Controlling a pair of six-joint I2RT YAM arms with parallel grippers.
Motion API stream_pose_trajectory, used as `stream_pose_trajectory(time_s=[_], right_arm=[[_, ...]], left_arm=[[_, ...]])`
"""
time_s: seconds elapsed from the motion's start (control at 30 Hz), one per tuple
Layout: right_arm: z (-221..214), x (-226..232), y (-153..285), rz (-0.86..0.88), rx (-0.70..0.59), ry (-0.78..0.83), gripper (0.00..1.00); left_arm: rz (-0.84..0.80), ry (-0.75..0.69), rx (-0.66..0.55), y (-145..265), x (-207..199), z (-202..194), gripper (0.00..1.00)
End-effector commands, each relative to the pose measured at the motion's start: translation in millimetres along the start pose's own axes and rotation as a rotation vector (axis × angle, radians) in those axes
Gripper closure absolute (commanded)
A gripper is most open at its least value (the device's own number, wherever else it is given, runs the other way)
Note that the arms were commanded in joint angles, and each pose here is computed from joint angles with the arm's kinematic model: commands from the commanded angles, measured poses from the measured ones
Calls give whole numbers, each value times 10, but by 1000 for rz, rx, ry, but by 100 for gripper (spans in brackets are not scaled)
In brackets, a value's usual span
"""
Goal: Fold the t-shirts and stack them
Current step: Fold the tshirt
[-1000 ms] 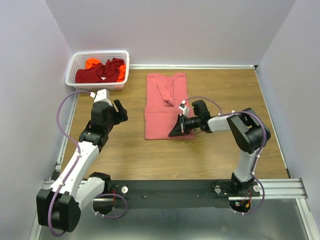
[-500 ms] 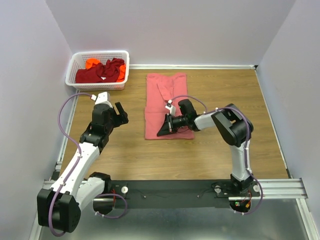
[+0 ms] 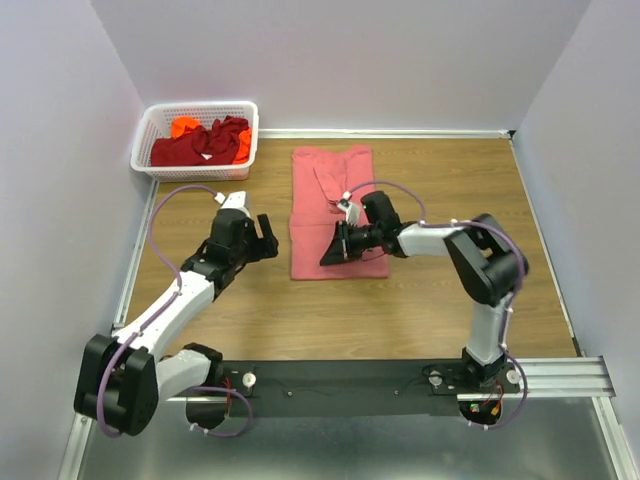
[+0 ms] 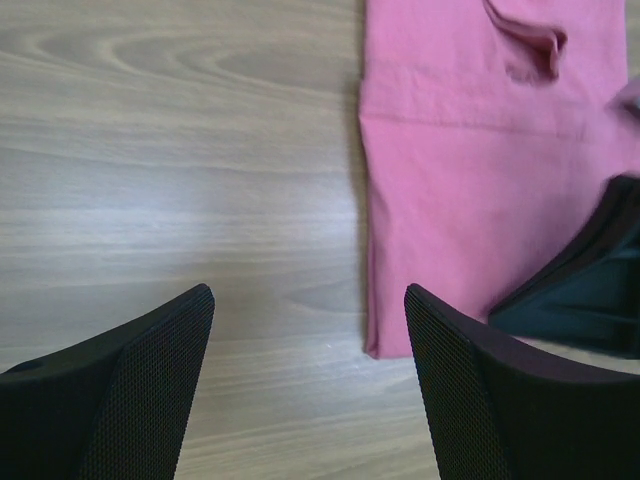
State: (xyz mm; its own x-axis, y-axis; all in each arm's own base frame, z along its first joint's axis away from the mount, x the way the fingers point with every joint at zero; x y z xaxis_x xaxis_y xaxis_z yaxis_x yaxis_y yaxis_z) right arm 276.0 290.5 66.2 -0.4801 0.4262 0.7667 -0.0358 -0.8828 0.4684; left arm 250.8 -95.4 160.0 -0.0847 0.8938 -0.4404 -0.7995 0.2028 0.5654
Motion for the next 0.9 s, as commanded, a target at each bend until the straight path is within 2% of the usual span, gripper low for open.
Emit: stream_pose_trajectory(time_s=[0.0, 0.03, 0.1, 0.13, 0.33, 0.63, 0.87], right_arm=[[205, 90, 409, -249, -105, 89, 82], [208, 152, 559, -292, -107, 76, 71], [258, 171, 695, -387, -104, 123, 60], [191, 199, 791, -437, -64, 101, 51], [25, 82, 1178, -788, -9, 33, 27], [-174, -50, 1263, -932, 24, -86, 24], [-266, -135, 1248, -970, 58, -123, 29]], left_arm=[[-46, -14, 68, -91, -197, -164, 15], [-45, -25, 85, -118, -223, -215, 14], [-36, -50, 142, -198, -255, -344, 15], [-39, -65, 180, -248, -303, -418, 15], [-8, -92, 266, -409, -391, -570, 20], [36, -116, 302, -461, -368, -646, 23], [50, -126, 317, -469, -334, -691, 24]])
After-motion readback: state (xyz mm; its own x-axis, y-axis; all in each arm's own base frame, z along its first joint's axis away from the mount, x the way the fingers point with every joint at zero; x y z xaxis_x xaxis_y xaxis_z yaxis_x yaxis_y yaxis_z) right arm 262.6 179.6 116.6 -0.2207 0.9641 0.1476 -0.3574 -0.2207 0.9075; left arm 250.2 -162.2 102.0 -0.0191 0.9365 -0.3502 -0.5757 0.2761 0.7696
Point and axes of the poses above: each gripper's point midway between its finger pads, its own y axis back along the fingers, its own x axis along the line the jaws close on, z = x × y, the point moved 7 cm from there along y, back along the fingers, and after that the axes turned 9 degrees about y, right-handed, at the moved point
